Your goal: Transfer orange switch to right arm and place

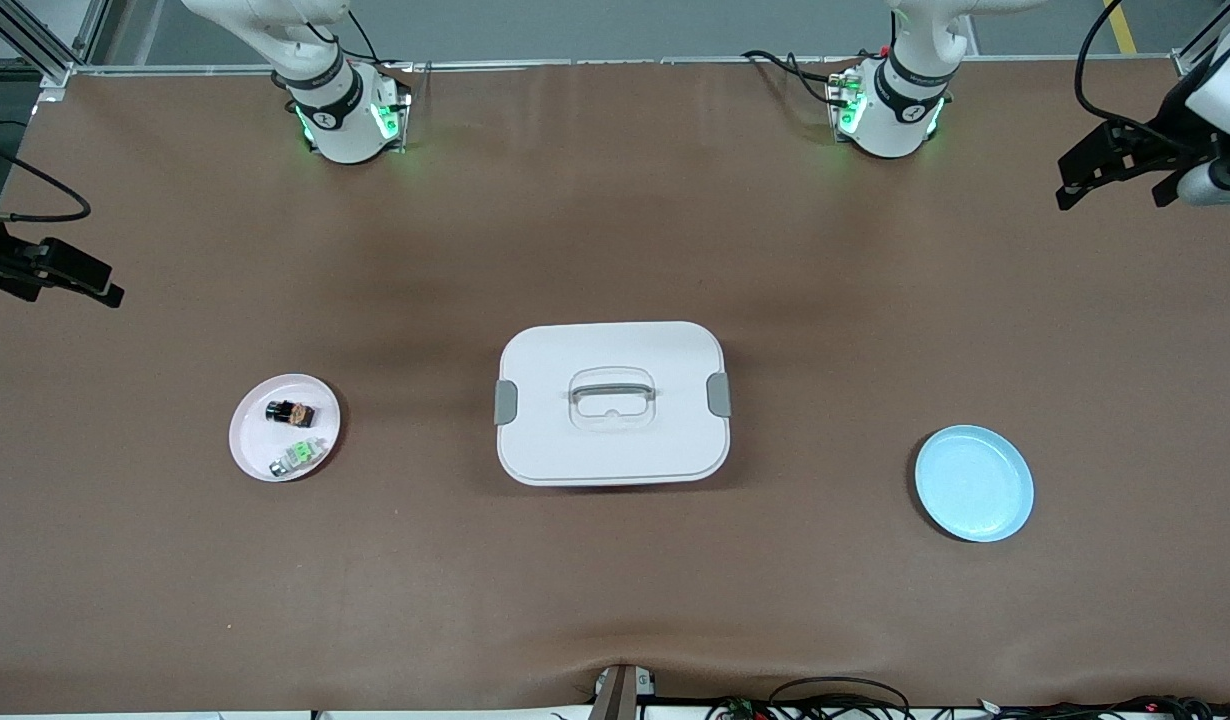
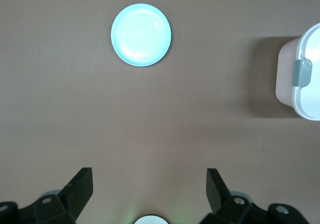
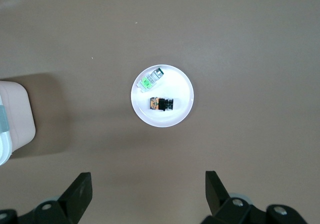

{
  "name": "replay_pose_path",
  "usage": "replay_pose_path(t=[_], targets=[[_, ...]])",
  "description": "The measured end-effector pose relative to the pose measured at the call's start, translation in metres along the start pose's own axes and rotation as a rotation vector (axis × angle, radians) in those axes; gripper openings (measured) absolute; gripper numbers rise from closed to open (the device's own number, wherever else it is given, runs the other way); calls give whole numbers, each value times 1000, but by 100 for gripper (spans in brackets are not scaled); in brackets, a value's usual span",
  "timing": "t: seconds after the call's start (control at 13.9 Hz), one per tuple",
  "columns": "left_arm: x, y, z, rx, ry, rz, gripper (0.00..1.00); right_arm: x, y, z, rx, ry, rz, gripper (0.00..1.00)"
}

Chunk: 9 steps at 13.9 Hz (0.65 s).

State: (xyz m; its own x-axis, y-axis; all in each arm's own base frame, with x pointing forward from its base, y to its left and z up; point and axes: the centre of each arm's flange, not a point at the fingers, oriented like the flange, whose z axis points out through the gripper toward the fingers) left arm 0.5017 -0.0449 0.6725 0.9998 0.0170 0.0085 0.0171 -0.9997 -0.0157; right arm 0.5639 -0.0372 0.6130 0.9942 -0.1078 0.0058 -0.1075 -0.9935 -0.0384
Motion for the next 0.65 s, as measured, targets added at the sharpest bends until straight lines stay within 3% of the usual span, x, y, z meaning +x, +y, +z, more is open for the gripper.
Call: replay_pose_path(t=[0.65], targets=[[7,-11,-1,-2,3,-20,100,-5,-2,0,-6,4,-23,100]])
